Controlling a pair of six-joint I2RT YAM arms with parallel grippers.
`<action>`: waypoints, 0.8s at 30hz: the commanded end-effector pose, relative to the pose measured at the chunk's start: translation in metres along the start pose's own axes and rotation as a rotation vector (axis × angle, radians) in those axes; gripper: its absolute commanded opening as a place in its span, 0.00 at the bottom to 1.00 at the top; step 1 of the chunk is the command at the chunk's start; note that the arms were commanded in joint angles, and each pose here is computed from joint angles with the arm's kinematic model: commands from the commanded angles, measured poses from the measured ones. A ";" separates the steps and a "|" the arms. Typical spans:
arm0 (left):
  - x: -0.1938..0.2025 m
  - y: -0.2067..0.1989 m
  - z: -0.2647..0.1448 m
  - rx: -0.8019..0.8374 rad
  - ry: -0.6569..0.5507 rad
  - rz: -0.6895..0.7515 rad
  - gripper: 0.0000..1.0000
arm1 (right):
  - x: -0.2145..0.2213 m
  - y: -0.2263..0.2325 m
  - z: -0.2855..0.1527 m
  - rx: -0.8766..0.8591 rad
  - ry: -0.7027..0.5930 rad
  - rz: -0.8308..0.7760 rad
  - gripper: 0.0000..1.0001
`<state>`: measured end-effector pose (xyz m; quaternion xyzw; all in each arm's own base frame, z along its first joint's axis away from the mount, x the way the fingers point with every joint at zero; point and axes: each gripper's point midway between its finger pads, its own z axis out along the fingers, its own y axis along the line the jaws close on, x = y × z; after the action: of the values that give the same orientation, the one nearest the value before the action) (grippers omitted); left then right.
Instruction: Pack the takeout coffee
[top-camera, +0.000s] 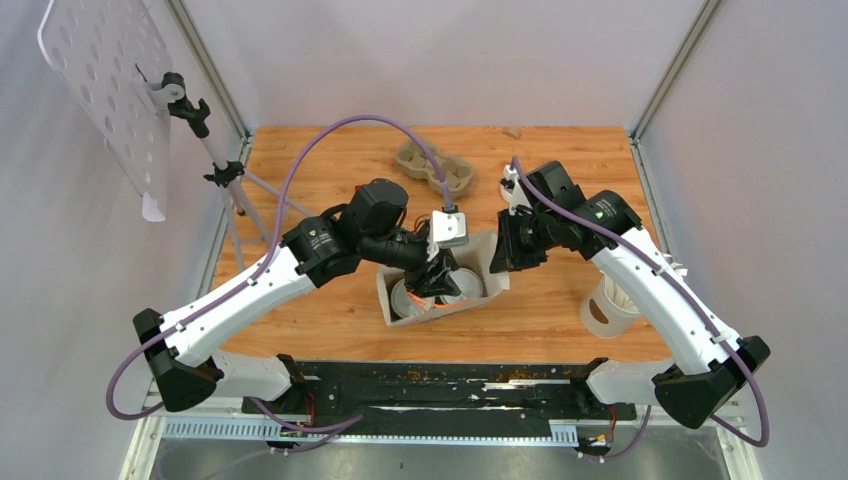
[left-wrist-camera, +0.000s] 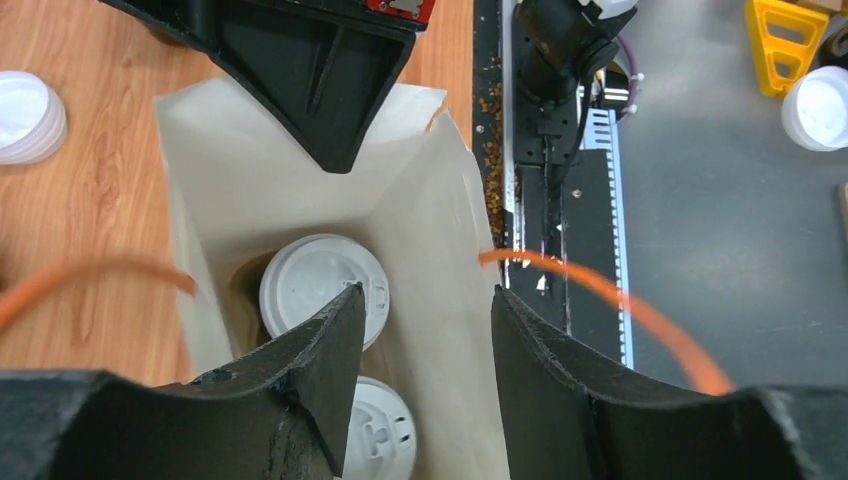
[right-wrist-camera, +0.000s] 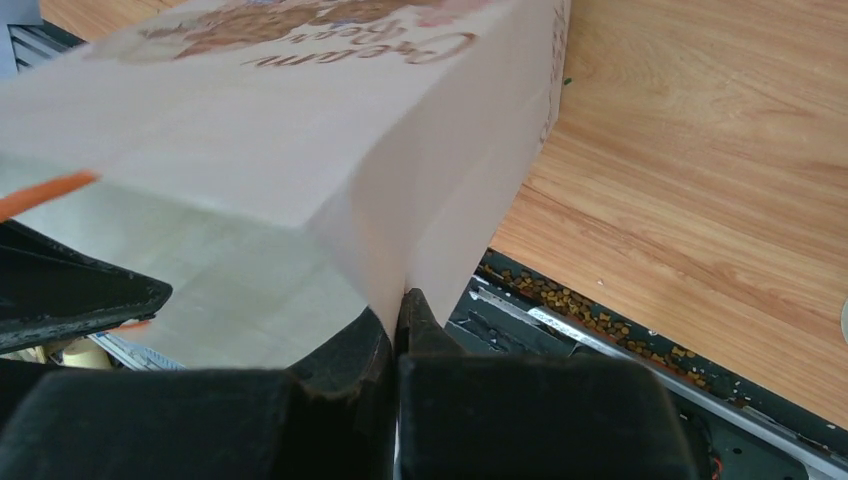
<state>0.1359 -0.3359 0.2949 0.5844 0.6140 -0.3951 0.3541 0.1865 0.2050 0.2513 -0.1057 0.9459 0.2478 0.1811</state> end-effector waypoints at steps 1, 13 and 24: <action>-0.028 -0.005 -0.006 0.023 -0.074 -0.026 0.58 | 0.000 0.000 -0.006 0.001 0.006 0.043 0.00; -0.037 0.014 -0.017 -0.035 -0.077 -0.104 0.55 | -0.007 -0.006 -0.001 0.023 0.021 0.070 0.00; -0.065 0.082 -0.070 -0.450 -0.109 -0.065 0.60 | -0.033 -0.001 -0.003 0.027 -0.041 0.046 0.20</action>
<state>0.2046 -0.3194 0.3533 0.4803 0.6762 -0.3449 0.4394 0.2027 0.2041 0.2468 -0.0839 0.9549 0.2350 0.1608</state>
